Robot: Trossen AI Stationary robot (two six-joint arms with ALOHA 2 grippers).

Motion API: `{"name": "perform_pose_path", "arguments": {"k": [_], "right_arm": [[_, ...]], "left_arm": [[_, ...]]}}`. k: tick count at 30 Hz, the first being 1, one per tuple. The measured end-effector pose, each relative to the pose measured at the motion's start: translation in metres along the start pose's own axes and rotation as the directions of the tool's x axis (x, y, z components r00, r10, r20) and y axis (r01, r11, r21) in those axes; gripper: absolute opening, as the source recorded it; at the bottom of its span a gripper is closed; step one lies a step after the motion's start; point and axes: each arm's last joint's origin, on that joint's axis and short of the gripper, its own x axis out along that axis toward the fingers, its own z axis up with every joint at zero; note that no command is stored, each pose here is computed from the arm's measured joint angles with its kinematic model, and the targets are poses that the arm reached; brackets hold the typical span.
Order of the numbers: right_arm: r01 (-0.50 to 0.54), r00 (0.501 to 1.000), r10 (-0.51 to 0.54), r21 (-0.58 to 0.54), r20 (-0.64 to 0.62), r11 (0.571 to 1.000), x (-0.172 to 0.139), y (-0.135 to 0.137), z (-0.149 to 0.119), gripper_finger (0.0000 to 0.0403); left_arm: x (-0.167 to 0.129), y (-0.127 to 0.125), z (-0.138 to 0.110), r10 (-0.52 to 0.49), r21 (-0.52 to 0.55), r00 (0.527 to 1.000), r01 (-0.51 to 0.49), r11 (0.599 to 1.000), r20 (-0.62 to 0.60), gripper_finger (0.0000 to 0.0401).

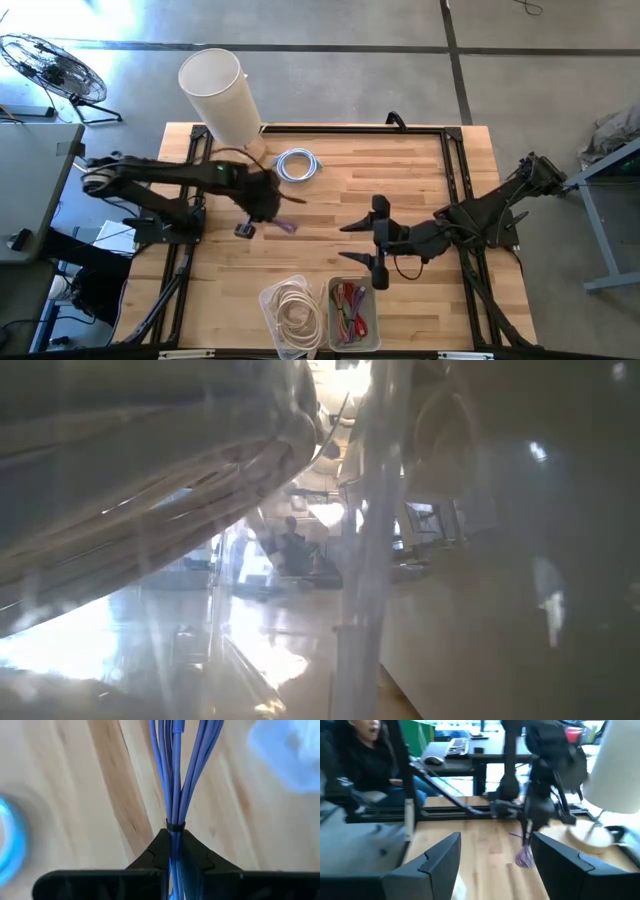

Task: Pick & Place USB Port
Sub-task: Put the purple USB cable into the white bin

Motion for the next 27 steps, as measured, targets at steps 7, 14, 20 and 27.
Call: {"name": "perform_pose_path", "arguments": {"k": [7,14,20,27], "right_arm": [[0.104,0.994,-0.103,-0.084,0.022,0.991,-0.003,0.001,0.0,0.0232],[0.274,0.961,-0.265,-0.142,0.077,0.951,-0.007,-0.005,0.005,0.0232],[0.364,0.929,-0.342,-0.171,0.144,0.916,-0.007,-0.008,0.014,0.0232],[0.363,0.925,-0.324,-0.215,0.199,0.907,-0.008,-0.007,0.022,0.0232]], "left_arm": [[-0.088,-0.024,0.024,0.145,-0.037,0.905,-0.142,0.989,0.4,0.0011],[-0.146,-0.044,0.03,0.235,-0.07,0.614,-0.28,0.957,0.753,0.001],[-0.154,-0.054,0.045,0.175,-0.025,0.488,-0.298,0.954,0.855,0.001],[-0.135,-0.057,0.063,0.123,0.034,0.505,-0.29,0.956,0.855,0.001]]}}
